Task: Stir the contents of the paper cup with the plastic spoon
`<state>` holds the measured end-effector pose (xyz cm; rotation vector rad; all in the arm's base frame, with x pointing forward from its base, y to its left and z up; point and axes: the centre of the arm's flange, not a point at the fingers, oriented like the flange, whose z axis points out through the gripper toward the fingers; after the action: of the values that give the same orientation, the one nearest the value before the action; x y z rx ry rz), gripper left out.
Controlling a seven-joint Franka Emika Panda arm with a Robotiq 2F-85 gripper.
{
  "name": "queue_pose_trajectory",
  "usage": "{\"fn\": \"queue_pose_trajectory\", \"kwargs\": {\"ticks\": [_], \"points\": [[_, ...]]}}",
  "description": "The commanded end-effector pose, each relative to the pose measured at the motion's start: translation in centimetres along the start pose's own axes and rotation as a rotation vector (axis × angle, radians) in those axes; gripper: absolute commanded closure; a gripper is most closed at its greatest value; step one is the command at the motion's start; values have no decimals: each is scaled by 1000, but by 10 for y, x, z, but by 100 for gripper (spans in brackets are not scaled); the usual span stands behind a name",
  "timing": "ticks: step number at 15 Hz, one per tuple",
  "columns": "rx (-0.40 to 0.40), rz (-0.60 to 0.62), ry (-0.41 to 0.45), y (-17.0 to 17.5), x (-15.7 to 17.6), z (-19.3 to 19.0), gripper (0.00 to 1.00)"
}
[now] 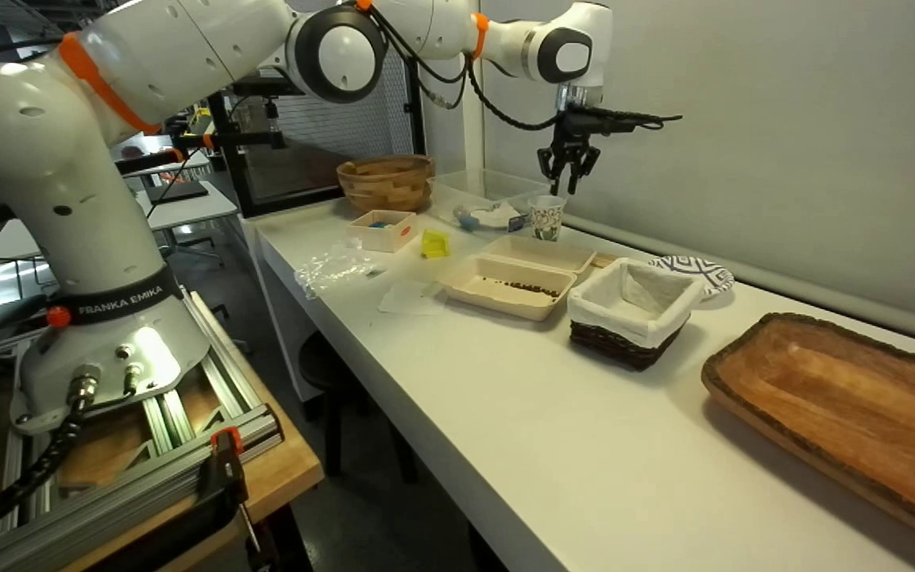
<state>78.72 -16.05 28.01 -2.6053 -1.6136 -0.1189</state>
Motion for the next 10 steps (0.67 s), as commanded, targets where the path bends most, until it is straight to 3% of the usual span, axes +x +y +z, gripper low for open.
{"fn": "queue_pose_trajectory", "kwargs": {"ticks": [1, 3, 6, 9, 10], "points": [[-57, 10, 14, 24, 7, 8, 56], [-70, 14, 18, 26, 7, 9, 58], [-70, 23, 27, 27, 7, 9, 52], [-49, 39, 26, 24, 8, 10, 58], [-49, 43, 24, 24, 9, 11, 65]]}}
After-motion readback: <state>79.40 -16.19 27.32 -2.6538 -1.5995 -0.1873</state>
